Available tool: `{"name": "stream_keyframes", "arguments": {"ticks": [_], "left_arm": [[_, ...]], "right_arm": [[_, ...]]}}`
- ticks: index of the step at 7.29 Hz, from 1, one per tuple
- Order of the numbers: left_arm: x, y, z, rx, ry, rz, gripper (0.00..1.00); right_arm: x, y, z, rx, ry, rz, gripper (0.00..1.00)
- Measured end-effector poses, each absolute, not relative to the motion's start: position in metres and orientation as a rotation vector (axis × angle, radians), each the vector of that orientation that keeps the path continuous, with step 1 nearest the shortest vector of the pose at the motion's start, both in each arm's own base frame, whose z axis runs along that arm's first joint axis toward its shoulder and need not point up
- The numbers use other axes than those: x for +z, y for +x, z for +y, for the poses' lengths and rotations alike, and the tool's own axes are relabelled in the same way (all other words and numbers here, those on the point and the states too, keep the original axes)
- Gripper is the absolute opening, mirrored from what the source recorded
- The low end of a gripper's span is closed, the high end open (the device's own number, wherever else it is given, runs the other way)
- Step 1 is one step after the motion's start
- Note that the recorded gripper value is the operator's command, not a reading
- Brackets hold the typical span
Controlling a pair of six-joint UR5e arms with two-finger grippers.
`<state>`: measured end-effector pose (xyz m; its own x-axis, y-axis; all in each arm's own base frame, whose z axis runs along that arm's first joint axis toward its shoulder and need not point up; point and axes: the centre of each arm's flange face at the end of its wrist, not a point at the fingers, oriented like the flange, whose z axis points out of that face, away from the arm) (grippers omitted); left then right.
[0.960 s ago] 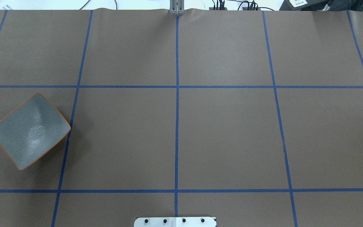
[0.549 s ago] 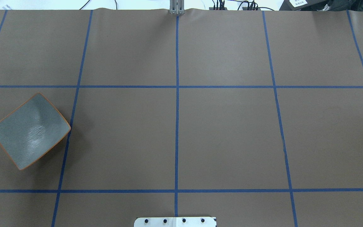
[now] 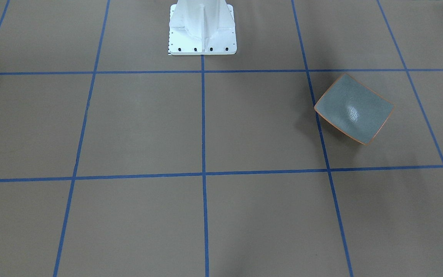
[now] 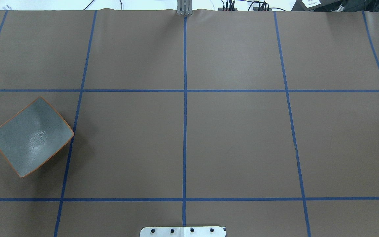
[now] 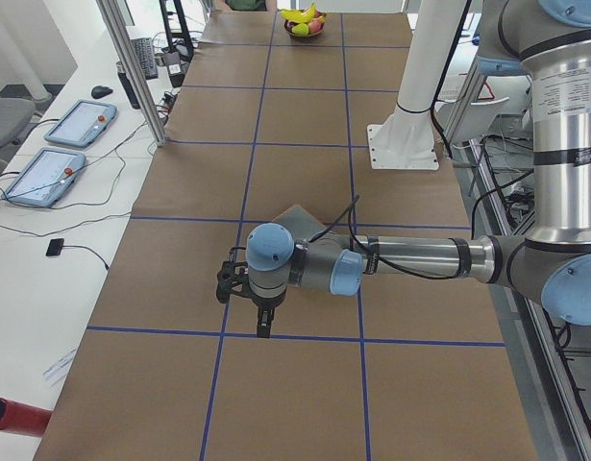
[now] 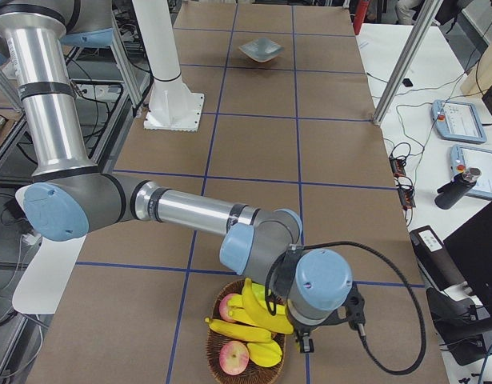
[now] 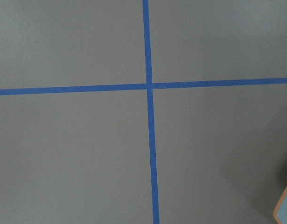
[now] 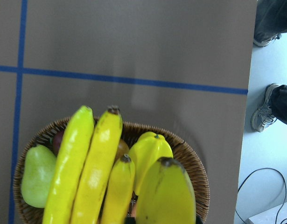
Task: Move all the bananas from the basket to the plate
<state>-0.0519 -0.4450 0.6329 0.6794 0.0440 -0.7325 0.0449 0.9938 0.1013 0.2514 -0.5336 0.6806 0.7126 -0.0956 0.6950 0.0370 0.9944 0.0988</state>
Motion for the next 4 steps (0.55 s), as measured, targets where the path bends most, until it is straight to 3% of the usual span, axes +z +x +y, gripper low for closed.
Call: {"name": "stream_keyframes", "arguments": {"ticks": [4], "left_arm": [[0.618, -0.048, -0.471, 0.016, 0.141, 0.848, 1.0]], "right_arm": [[0.494, 0.058, -0.631, 0.035, 0.043, -0.868, 0.0]]}}
